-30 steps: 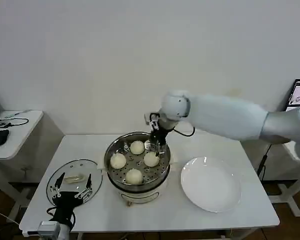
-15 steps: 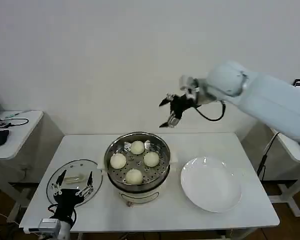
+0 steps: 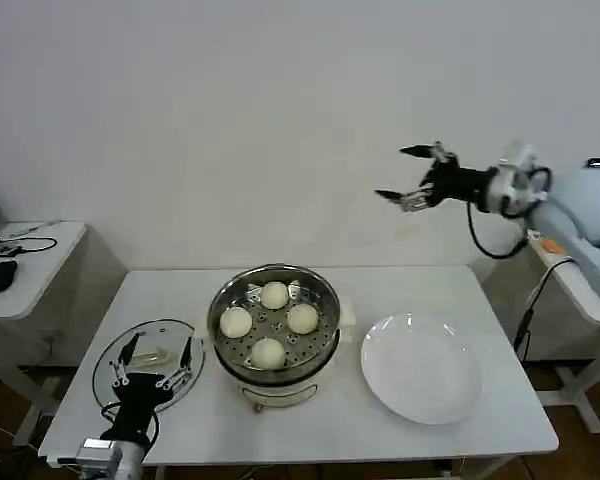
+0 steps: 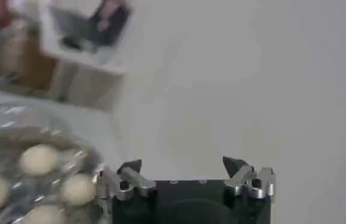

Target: Take steamed baozi put them in steamer then cover it.

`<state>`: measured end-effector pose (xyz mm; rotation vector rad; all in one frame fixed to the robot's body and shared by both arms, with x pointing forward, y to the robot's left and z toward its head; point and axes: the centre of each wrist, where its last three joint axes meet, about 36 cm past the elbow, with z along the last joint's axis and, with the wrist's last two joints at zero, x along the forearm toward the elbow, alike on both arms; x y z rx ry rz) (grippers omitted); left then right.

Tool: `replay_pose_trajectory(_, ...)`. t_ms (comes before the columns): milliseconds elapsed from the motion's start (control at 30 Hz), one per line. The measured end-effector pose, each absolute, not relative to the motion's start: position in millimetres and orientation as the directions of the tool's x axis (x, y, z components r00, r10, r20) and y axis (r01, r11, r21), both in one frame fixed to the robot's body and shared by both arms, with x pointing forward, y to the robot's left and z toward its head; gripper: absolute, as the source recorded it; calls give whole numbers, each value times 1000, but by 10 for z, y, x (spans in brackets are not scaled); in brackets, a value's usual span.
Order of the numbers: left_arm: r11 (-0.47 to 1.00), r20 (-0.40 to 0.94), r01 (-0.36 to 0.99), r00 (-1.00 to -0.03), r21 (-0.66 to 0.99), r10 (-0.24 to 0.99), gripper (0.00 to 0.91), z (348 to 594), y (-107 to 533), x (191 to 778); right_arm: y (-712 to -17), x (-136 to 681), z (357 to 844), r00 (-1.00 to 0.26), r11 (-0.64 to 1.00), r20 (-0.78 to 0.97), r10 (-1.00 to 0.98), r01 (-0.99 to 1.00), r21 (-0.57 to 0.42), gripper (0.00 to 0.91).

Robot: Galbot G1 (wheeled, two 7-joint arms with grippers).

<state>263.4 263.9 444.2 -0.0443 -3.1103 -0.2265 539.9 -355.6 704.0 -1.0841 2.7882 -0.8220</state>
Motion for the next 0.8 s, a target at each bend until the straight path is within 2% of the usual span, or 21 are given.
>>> replay_pose_trajectory(200, 988, 11, 32, -999, 152, 30, 907, 4421, 2619, 2654, -3782, 5108, 6631, -828, 747, 15, -561, -514, -421, 907)
replay_pose_trajectory(500, 978, 17, 10, -1000, 208, 6, 907, 4320, 2666, 2688, -3895, 4589, 5790, -888, 876, -115, -445, -404, -263, 907)
replay_pose_trajectory(800, 962, 31, -5, -999, 273, -14, 907, 4217, 2718, 2738, -3884, 3867, 4671, -949, 952, -87, -303, -297, -75, 907)
